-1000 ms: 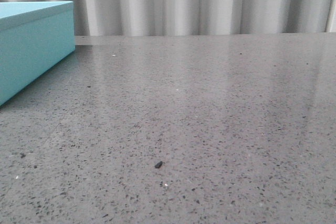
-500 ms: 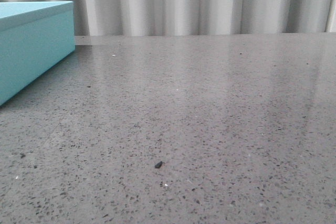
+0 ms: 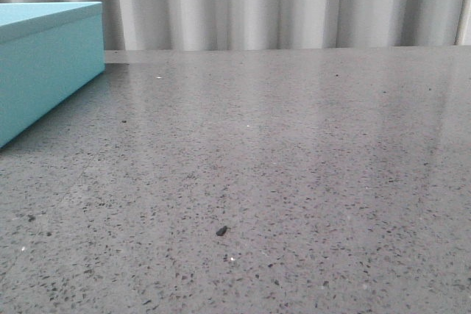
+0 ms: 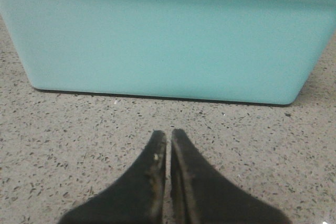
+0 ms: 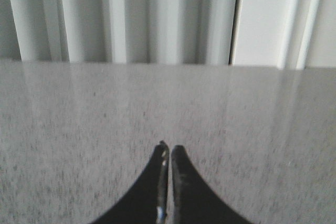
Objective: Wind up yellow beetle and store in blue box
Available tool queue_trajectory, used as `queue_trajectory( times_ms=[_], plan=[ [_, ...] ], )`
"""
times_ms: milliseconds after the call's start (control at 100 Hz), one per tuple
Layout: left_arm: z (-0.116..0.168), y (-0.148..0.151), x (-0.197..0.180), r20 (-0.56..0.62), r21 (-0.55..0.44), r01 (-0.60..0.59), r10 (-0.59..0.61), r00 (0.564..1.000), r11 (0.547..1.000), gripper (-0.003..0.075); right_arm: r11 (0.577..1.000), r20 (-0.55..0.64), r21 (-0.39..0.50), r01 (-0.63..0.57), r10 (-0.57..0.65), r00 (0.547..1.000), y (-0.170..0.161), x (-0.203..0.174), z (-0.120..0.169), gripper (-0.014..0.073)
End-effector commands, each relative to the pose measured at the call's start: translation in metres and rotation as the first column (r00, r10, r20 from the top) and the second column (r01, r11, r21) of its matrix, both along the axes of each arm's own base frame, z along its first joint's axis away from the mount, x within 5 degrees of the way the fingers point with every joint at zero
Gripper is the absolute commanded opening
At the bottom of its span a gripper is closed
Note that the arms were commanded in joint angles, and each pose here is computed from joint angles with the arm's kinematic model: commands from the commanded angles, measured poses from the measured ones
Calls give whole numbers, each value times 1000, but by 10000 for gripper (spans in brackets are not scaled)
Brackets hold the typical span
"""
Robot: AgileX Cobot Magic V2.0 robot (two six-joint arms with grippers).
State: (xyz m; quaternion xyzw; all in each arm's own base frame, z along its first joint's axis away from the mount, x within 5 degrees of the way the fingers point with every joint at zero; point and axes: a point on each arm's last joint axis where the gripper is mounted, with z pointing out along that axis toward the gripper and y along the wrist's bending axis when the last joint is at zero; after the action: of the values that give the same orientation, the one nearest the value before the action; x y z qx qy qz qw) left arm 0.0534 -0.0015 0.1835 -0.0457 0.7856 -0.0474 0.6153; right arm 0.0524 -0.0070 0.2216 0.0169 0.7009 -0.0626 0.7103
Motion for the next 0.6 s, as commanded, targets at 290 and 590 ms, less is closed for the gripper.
queue_trajectory(
  times_ms=[290,590],
  plan=[
    [-3,0,0,47,-7,-5,5,999,1000,-21,1000,-12,12,-6,7,1000,1,3,-24,-41],
    [-3,0,0,47,-7,-5,5,999,1000,-21,1000,-118,23,16,-13,993,-1,2,-34,-41]
  ],
)
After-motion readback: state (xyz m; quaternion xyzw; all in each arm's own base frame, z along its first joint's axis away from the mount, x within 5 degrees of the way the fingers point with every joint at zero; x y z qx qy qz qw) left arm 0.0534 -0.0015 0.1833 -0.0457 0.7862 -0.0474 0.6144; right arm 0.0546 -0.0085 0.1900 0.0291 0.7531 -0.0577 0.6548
